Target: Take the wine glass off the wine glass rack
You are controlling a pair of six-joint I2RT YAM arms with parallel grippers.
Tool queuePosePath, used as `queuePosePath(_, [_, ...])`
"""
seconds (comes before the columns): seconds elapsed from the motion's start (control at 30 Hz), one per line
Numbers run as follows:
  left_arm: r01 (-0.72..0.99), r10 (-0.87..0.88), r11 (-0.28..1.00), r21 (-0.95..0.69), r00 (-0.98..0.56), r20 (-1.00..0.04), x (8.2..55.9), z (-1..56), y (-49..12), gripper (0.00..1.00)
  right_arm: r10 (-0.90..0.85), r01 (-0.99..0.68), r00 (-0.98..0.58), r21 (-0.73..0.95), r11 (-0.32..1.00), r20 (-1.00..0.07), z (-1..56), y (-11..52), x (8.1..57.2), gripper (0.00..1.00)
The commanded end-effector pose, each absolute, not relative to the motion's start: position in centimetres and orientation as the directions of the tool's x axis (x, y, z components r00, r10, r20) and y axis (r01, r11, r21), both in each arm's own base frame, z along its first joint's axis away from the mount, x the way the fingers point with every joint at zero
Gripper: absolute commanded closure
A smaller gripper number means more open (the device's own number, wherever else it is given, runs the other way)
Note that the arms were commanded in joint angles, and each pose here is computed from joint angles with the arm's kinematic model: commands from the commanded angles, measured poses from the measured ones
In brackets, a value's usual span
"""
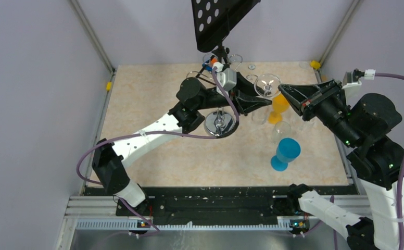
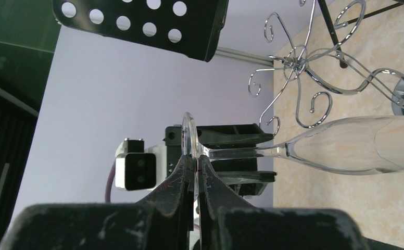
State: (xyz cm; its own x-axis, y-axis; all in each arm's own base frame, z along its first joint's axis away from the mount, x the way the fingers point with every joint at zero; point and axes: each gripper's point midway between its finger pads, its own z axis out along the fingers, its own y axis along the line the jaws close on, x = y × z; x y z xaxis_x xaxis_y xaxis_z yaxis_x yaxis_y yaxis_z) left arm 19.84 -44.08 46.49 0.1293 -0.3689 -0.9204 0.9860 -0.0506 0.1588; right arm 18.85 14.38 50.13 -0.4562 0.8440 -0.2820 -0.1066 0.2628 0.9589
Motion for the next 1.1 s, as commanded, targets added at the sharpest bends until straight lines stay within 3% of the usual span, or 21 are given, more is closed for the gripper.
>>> queuePosePath(0.0, [0.980,-0.396,-0.085,0.182,0.134,-0.908,19.2,47.6,-44.3,0.67,0.852,-0.217,-0.461,0.963,0.163,-0.248,53.6,14.5,17.6,1.00])
queuePosePath(0.07, [0.979,-0.396,-0.089,0.184,0.135,-0.908,19.2,47.7,-44.4,0.79,0.853,-0.217,-0.466,0.965,0.145,-0.233,53.6,14.7,17.6,1.00])
queuePosePath(0.13, [0.979,-0.396,-0.089,0.184,0.134,-0.908,19.2,47.9,-44.4,1.00,0.853,-0.215,-0.470,0.967,0.138,-0.226,53.5,14.7,17.6,1.00])
queuePosePath(0.23, [0.980,-0.410,-0.082,0.180,0.132,-0.902,19.2,48.5,-44.2,1.00,0.856,-0.208,-0.465,0.968,0.141,-0.224,53.1,14.7,17.9,0.99])
queuePosePath(0.4, [0.994,-0.466,0.011,0.110,0.102,-0.879,20.3,51.1,-43.3,1.00,0.903,-0.218,-0.350,0.959,0.179,-0.248,52.4,12.6,18.4,0.42])
queuePosePath(0.47, [0.995,-0.498,0.068,0.067,0.092,-0.862,21.1,52.4,-42.6,1.00,0.909,-0.225,-0.302,0.948,0.224,-0.286,52.1,11.7,18.4,0.30])
queuePosePath(0.7, [0.968,-0.674,0.219,-0.119,0.062,-0.736,22.5,59.0,-38.0,1.00,0.879,-0.297,-0.240,0.893,0.337,-0.412,50.6,11.3,18.6,0.24])
queuePosePath(0.87, [0.932,-0.822,0.160,-0.325,-0.056,-0.567,22.1,63.2,-33.6,1.00,0.861,-0.378,-0.263,0.867,0.324,-0.436,50.3,12.6,18.7,0.20])
queuePosePath(1.07, [0.898,-0.900,0.061,-0.436,-0.139,-0.412,21.6,65.3,-30.4,1.00,0.817,-0.526,-0.326,0.810,0.261,-0.475,52.5,15.3,18.0,0.20])
